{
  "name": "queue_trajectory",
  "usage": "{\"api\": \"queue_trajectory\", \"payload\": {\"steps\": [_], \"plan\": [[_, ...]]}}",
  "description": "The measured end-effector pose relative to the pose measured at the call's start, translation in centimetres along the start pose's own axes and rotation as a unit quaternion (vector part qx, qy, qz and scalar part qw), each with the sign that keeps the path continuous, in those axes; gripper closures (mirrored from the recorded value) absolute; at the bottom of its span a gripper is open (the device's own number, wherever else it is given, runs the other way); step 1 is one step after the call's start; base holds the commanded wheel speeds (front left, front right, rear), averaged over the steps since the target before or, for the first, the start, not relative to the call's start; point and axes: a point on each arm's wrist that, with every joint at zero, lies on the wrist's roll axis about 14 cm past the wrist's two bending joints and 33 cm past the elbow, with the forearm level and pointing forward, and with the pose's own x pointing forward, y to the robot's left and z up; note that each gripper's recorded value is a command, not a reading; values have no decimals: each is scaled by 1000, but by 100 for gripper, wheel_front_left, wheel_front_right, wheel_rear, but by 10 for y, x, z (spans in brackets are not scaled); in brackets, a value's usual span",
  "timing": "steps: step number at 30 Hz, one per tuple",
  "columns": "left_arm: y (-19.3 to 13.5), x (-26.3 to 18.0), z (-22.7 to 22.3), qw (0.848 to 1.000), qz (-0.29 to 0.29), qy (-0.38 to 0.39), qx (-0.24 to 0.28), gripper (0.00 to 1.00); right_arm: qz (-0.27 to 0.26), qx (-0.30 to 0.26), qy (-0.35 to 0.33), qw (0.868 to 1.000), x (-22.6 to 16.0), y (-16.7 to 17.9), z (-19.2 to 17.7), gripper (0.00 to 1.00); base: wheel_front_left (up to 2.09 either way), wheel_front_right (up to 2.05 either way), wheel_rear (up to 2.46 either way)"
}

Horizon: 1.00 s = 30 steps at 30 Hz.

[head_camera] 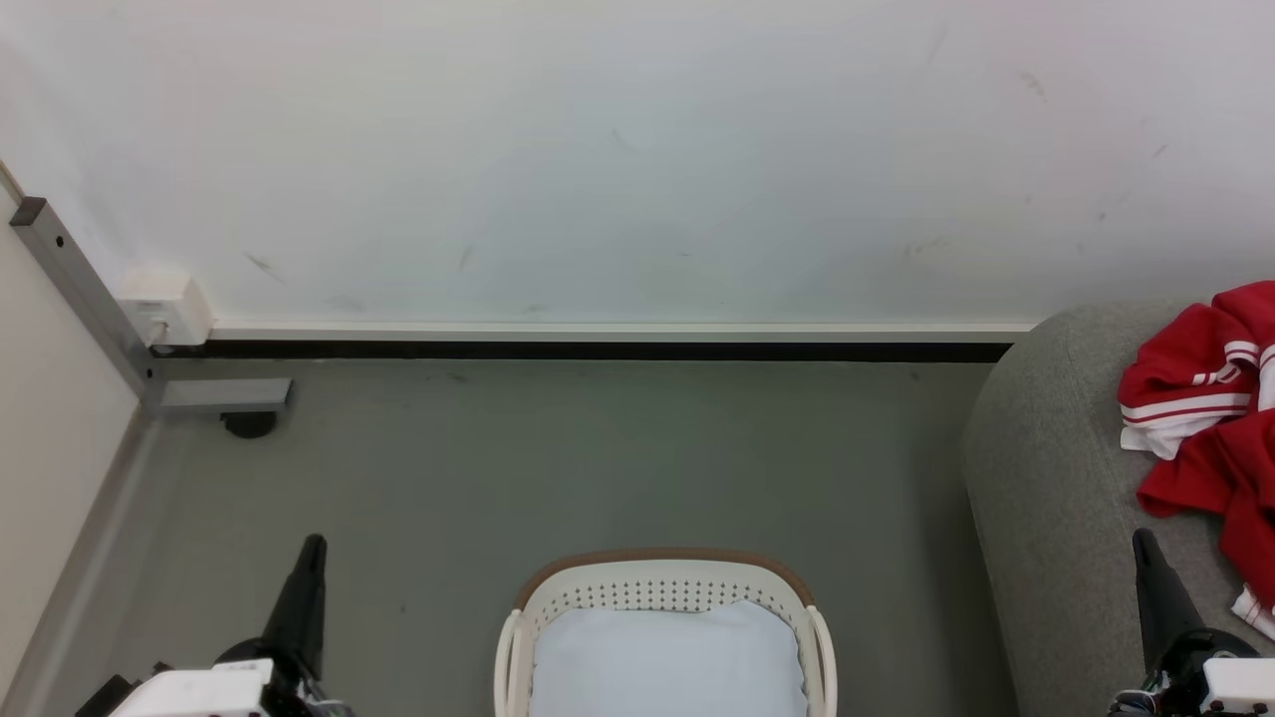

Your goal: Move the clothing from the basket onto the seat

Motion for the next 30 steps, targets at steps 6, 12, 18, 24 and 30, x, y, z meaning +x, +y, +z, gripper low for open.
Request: {"api": "queue_trajectory", "payload": {"steps": [6,12,18,24,30], "plan": [[0,0,0,1000,0,0,0,100,0,0,0,1000,0,0,0,100,0,0,0],[0,0,0,1000,0,0,0,100,0,0,0,1000,0,0,0,100,0,0,0],[0,0,0,1000,0,0,0,100,0,0,0,1000,0,0,0,100,0,0,0],[0,0,0,1000,0,0,0,100,0,0,0,1000,0,0,0,100,0,0,0],[0,0,0,1000,0,0,0,100,0,0,-1,1000,0,0,0,100,0,0,0]]}}
